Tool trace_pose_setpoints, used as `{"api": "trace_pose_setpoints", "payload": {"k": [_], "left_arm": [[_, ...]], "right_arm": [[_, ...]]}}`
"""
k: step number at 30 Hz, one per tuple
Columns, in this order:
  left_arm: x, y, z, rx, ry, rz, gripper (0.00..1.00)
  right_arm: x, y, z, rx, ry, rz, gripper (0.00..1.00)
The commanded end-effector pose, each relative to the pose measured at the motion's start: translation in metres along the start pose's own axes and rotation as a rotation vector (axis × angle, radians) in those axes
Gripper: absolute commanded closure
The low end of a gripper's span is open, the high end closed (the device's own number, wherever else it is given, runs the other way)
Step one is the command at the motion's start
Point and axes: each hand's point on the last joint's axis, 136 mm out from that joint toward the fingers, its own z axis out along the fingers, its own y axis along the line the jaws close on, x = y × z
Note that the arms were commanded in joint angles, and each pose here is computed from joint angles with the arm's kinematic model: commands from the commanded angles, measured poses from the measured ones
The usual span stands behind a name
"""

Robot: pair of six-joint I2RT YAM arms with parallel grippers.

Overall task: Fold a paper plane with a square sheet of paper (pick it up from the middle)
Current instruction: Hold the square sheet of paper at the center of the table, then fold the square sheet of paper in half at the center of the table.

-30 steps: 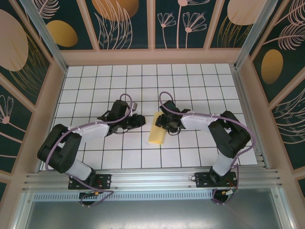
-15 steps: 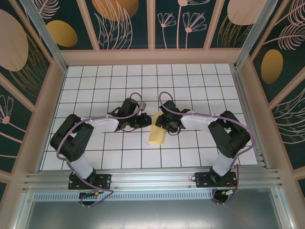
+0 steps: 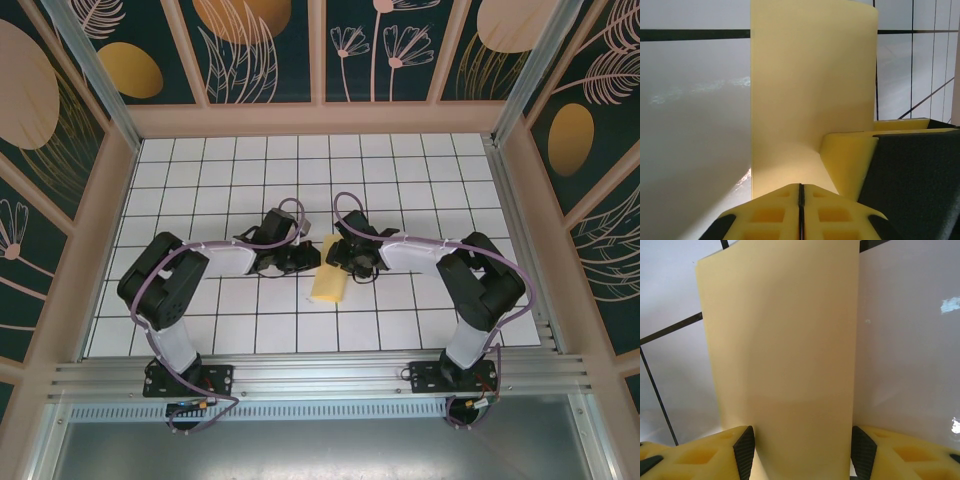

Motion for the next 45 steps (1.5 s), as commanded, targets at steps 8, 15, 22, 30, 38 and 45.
{"api": "trace_pose_setpoints", "payload": {"k": [8,15,22,30,38,45], "left_arm": [[0.0,0.005,0.014,-0.088,0.036,0.017,0.94],[0.009,0.015,0.023,-0.14,0.07,0.022,0.94],[0.02,0.037,0.028,-0.225,0.097,0.008,0.96],[0.024,0.053,0.027,-0.29,0.102,0.006,0.98],[0.026,0.057,0.027,-0.304,0.106,0.012,0.98],[0.027,0.06,0.027,-0.313,0.112,0.016,0.98]], "right_arm": [[0.021,-0.032,0.024,0.1,0.064,0.01,0.42],[0.021,-0.031,0.025,0.099,0.065,0.007,0.42],[0.021,-0.03,0.025,0.096,0.068,0.003,0.41],[0.004,-0.017,0.003,0.079,0.009,-0.011,0.39],[-0.011,0.003,-0.042,-0.088,-0.07,-0.021,0.48],[-0.005,0.033,-0.042,-0.241,-0.035,-0.055,0.82]]}}
